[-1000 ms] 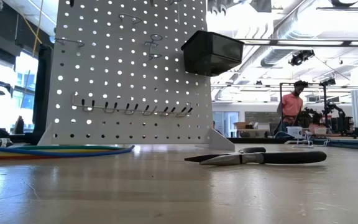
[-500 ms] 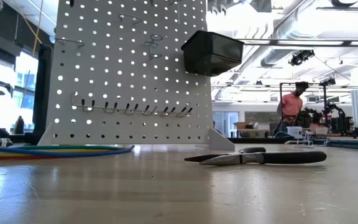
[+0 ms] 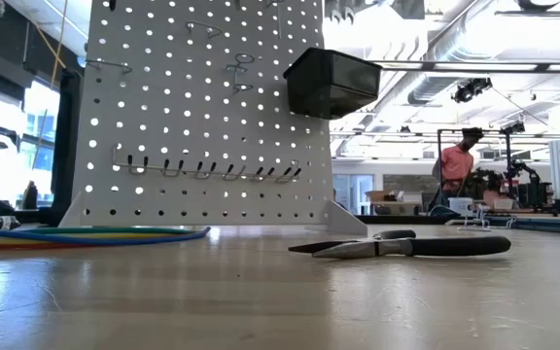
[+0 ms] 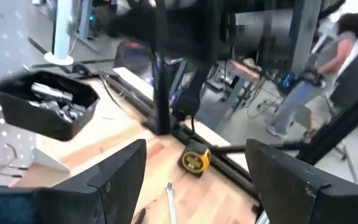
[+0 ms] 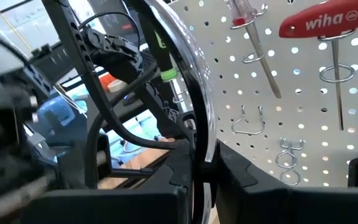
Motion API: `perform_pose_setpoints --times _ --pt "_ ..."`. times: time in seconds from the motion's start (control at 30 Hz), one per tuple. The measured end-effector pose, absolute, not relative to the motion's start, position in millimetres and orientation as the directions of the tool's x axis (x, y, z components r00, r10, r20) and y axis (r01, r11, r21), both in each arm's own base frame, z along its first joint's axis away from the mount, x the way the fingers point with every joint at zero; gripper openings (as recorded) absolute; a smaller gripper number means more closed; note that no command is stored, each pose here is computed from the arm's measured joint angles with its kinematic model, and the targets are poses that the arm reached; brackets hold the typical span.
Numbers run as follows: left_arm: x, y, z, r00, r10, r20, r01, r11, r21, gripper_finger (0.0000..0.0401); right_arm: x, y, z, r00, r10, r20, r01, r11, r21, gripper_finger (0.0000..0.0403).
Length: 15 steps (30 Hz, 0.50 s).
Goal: Hang tools onto peg board
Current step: Hang the safety glasses on the peg board
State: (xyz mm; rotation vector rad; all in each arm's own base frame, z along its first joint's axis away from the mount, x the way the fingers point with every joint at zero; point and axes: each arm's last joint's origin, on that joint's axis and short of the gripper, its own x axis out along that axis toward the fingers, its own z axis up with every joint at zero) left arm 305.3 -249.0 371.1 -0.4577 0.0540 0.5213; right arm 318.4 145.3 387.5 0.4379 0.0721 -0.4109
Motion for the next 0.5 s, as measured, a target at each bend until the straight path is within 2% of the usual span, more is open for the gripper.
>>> perform_pose_setpoints --times 0.27,0.5 --pt "279.6 -251.9 391.4 0.889 0.434 -0.145 -0.457 0.831 -0.315 0.0268 318.4 145.4 387.9 0.915 -0.373 -0.152 0.402 0.836 0.373 0.0024" --pt "287.1 -245.4 393.9 0.889 0.434 -0.143 -0.455 0.816 -0.356 0.0268 319.4 145.2 391.1 0.92 -0.371 -0.127 0.39 0.833 0.391 0.0024"
